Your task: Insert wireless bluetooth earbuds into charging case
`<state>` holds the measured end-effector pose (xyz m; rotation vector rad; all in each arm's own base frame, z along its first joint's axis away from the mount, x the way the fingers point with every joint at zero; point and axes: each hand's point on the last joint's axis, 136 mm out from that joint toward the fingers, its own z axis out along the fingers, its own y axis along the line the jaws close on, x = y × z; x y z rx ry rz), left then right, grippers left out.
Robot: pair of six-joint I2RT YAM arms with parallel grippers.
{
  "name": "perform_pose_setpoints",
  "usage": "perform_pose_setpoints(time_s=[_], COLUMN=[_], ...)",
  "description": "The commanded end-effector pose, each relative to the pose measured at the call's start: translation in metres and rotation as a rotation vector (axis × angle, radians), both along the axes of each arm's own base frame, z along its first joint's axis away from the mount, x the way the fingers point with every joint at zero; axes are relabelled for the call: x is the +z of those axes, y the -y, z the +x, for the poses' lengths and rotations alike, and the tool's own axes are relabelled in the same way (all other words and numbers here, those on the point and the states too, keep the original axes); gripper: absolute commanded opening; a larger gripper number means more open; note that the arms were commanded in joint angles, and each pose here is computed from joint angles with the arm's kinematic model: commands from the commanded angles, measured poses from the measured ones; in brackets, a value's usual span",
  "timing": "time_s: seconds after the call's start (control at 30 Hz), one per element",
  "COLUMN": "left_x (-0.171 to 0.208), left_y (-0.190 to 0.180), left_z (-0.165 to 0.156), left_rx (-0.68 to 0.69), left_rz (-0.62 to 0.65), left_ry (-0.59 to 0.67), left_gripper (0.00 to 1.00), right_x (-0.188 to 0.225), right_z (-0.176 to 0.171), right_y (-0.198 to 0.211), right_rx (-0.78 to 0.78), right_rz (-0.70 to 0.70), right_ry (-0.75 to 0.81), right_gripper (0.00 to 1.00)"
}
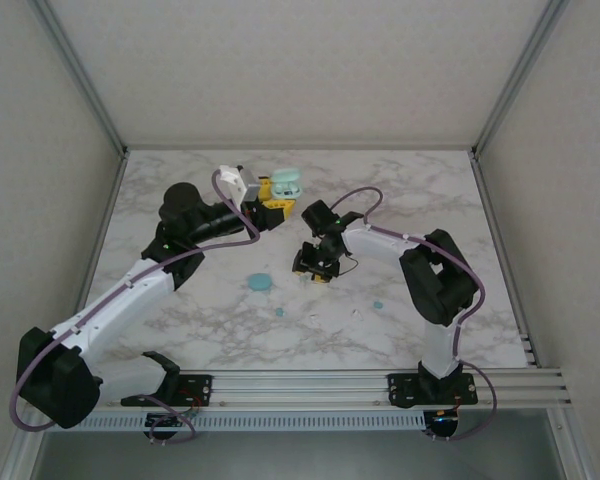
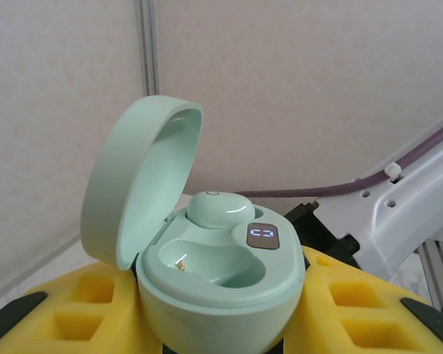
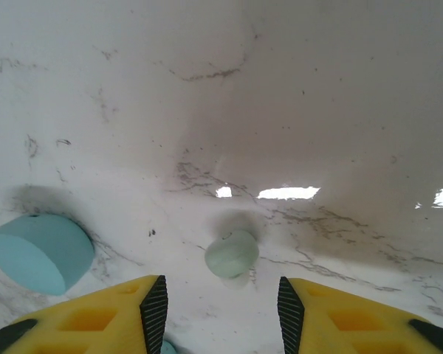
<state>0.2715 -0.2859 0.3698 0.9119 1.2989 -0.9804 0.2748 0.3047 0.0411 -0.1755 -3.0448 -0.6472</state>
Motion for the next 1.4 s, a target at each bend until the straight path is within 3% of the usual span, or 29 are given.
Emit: perform_pose_setpoints(time_s=[0.0, 0.7, 1.07, 1.37], left_x=[0.009, 0.009, 0.008, 0.008], left_y=[-0.007, -0.007, -0.007, -0.007], left_z=[-0.004, -0.004, -0.004, -0.003], left_rx=[0.013, 0.012, 0.016, 0.017], left_rz=[-0.012, -0.013, -0.016, -0.016], left_ry=[0.038, 0.035, 0.033, 0.032], left_gripper=[0.31, 0.31, 0.31, 0.31], right_x=[-0.004, -0.018, -0.025, -0.033], right_z=[0.003, 0.006, 0.0, -0.003], right_y=[-0.005, -0.009, -0.005, -0.002], right_rx=[-0.017, 0.033, 0.189, 0.246], right_rz=[-0.025, -0.102, -0.262, -0.314], right_ry=[0.0, -0.006, 0.016, 0.009], right_gripper=[0.47, 0.4, 0.35, 0.3])
